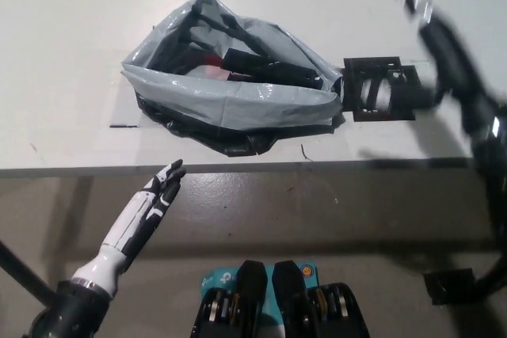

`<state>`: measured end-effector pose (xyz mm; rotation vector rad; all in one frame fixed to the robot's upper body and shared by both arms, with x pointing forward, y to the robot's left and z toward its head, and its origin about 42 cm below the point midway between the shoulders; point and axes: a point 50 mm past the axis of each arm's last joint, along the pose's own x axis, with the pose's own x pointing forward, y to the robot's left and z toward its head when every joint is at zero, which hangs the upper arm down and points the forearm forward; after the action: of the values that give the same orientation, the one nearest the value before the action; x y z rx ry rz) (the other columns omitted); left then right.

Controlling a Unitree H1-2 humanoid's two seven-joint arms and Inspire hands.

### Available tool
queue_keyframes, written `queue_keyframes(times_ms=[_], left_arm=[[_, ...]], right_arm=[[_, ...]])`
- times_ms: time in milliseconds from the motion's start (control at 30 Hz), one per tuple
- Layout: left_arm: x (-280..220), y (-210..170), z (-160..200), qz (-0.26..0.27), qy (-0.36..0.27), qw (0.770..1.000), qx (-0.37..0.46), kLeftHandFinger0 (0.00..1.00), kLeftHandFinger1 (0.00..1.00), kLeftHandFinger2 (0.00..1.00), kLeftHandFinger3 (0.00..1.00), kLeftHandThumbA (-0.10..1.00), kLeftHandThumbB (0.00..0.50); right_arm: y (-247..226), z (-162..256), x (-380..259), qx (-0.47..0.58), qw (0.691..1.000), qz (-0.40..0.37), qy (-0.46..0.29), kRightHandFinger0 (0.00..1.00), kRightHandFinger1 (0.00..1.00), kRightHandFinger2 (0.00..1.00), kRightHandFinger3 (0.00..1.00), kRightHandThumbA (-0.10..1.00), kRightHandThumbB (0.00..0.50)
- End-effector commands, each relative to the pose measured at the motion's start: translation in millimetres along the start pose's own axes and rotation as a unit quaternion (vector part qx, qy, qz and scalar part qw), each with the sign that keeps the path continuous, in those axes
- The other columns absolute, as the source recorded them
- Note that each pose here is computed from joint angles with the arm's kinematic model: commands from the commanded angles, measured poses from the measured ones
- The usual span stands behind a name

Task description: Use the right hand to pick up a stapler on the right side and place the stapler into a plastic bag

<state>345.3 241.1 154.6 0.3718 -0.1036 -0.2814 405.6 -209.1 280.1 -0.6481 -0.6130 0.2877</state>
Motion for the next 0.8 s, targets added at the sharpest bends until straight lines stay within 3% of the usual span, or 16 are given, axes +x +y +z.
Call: queue_keyframes(times_ms=[0,133,167,233,333,367,467,567,767], left_arm=[[27.8,39.0,36.6,0.071,-0.078,0.994,0.003,1.00,1.00,1.00,1.00,0.99,0.146],[14.9,33.0,28.1,0.068,-0.066,0.995,-0.001,1.00,1.00,1.00,1.00,0.97,0.135],[8.7,31.4,23.8,0.069,-0.060,0.996,0.000,1.00,1.00,1.00,1.00,0.97,0.138],[1.5,28.7,19.2,0.066,-0.054,0.996,-0.003,1.00,1.00,1.00,1.00,0.97,0.142],[-11.5,19.3,8.9,0.057,-0.040,0.998,-0.009,1.00,1.00,1.00,1.00,0.98,0.142],[-13.6,17.3,6.5,0.054,-0.039,0.998,-0.013,1.00,1.00,1.00,1.00,0.96,0.137],[-20.5,14.0,-0.3,0.050,-0.030,0.998,-0.016,1.00,1.00,1.00,1.00,0.95,0.140],[-27.3,14.1,-4.2,0.054,-0.014,0.998,-0.011,1.00,1.00,1.00,1.00,0.96,0.152],[-43.3,11.4,-16.0,0.053,0.003,0.998,-0.015,1.00,1.00,1.00,1.00,0.95,0.119]], right_arm=[[3.4,82.6,-81.4,0.102,0.971,-0.138,-0.164,1.00,1.00,1.00,1.00,1.00,0.265],[24.3,36.3,-90.2,0.134,0.979,-0.138,-0.065,1.00,1.00,1.00,1.00,0.95,0.236],[36.3,10.7,-94.6,0.137,0.981,-0.133,-0.007,1.00,1.00,1.00,1.00,0.93,0.250],[52.5,-17.9,-102.6,0.170,0.976,-0.132,0.044,1.00,1.00,1.00,1.00,0.84,0.212],[78.5,-57.4,-131.7,0.189,0.967,-0.118,0.126,1.00,1.00,1.00,1.00,0.80,0.217],[82.0,-61.9,-138.6,0.193,0.964,-0.116,0.140,1.00,1.00,1.00,1.00,0.83,0.242],[90.3,-69.8,-155.5,0.206,0.957,-0.108,0.171,1.00,1.00,1.00,1.00,0.86,0.252],[95.5,-72.1,-162.2,0.210,0.956,-0.104,0.178,1.00,1.00,1.00,1.00,0.84,0.241],[107.7,-74.5,-180.7,0.214,0.952,-0.092,0.197,1.00,1.00,1.00,1.00,0.84,0.228]])
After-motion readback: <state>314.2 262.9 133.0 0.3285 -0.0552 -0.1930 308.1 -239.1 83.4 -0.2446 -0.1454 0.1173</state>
